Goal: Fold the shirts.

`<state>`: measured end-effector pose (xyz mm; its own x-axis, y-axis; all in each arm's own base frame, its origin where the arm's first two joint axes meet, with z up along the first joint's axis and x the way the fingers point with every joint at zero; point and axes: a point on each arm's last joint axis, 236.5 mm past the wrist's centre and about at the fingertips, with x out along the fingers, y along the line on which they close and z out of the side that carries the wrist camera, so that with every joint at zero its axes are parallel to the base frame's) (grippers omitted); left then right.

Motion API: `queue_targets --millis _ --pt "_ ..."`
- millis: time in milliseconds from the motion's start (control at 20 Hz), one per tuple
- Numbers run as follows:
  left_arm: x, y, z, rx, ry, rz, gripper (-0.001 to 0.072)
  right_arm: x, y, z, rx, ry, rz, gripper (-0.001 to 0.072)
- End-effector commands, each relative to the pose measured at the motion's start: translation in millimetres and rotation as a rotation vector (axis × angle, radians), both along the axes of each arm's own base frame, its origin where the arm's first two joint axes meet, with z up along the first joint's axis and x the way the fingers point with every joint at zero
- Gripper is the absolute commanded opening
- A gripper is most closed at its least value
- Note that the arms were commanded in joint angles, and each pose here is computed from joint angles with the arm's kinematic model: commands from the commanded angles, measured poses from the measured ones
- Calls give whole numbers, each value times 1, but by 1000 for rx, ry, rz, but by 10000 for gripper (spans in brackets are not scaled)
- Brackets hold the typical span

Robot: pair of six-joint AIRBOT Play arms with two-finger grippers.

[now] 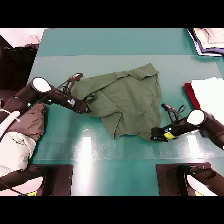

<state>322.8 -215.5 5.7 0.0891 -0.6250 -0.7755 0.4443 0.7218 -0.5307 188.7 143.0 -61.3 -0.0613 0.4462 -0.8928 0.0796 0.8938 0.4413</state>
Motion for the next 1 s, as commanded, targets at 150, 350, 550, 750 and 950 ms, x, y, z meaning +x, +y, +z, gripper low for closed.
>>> queue_targets --millis 150,350,550,750,950 --pt "50 56 158 -48 -236 61 25 119 -19 140 40 -411 -81 19" --pt "58 115 326 -42 -643 244 24 184 -85 316 -3 -873 -250 19" --pt "6 130 466 -47 -1045 343 25 157 -131 480 -138 -1292 -293 19" --pt "-78 121 557 -118 -1374 407 25 86 -138 595 -270 -1604 -327 19" --pt "-168 112 612 -180 -1627 444 24 32 -146 634 -391 -1770 -427 18"
